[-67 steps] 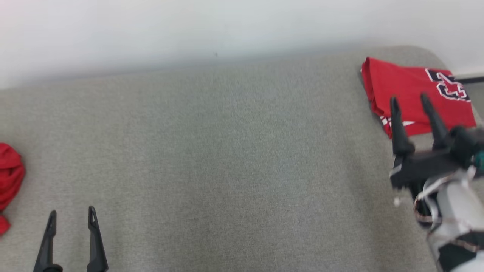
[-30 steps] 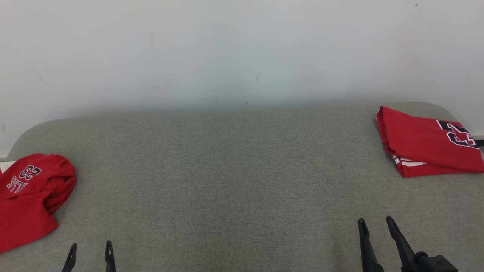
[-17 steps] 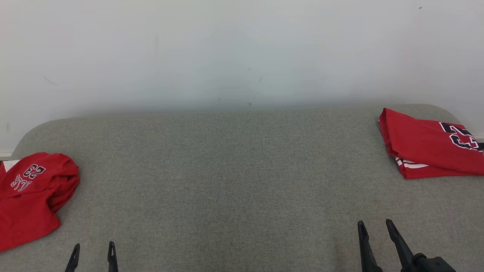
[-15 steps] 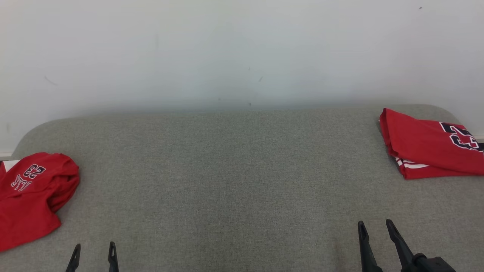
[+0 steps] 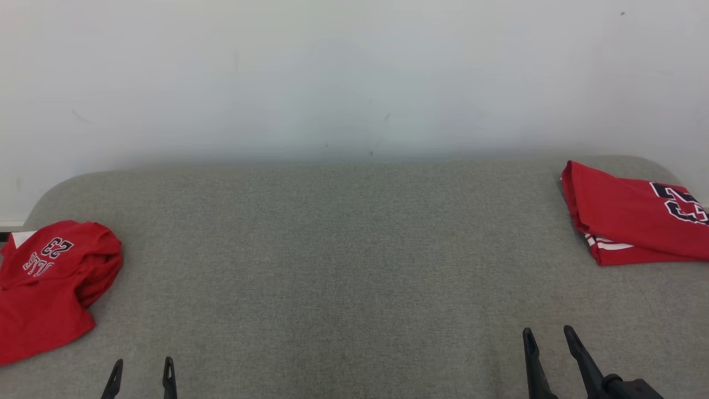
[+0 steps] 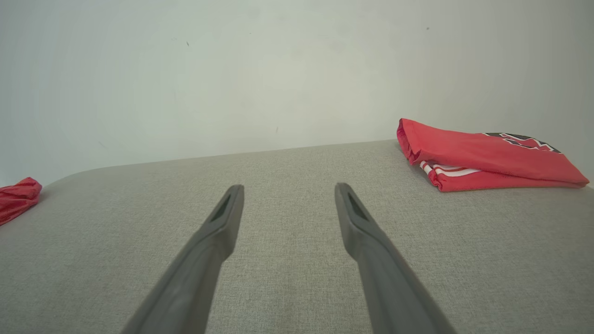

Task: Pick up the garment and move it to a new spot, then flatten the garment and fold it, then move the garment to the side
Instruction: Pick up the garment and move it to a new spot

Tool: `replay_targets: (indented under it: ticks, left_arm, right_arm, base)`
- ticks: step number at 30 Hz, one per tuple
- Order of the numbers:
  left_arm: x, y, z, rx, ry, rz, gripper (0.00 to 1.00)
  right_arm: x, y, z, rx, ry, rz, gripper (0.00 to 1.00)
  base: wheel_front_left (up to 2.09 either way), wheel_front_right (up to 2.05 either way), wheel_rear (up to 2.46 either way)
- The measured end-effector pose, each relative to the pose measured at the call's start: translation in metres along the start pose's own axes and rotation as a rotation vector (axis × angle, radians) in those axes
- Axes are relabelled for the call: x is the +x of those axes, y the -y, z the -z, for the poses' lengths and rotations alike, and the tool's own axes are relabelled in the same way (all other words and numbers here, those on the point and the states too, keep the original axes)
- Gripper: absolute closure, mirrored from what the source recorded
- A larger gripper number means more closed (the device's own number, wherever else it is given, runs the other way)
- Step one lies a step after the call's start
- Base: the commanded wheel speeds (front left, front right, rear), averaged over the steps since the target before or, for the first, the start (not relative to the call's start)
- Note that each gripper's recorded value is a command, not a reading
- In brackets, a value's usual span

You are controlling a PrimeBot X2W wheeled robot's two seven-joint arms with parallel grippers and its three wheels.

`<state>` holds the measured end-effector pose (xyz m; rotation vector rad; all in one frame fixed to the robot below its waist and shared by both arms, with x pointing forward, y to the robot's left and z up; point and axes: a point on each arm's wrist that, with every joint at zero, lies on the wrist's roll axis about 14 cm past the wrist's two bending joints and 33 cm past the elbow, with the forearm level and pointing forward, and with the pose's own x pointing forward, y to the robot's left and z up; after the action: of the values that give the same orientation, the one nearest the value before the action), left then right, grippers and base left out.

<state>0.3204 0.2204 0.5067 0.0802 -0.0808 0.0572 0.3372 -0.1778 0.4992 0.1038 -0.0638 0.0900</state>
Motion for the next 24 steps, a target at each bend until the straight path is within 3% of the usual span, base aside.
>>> replay_targets:
  ticks: [11,24]
  left_arm:
    - [-0.020,-0.029,0.004,0.019,-0.016,-0.087,0.00]
    - [-0.080,-0.093,0.013,0.032,-0.057,-0.325,0.00]
  right_arm:
    - [0.015,-0.026,0.008,0.013,-0.023,-0.079,0.00]
    - [0.044,-0.091,0.019,0.022,-0.060,-0.276,0.00]
  base:
    - [0.00,0.00,0.00]
    - [0.00,0.00,0.00]
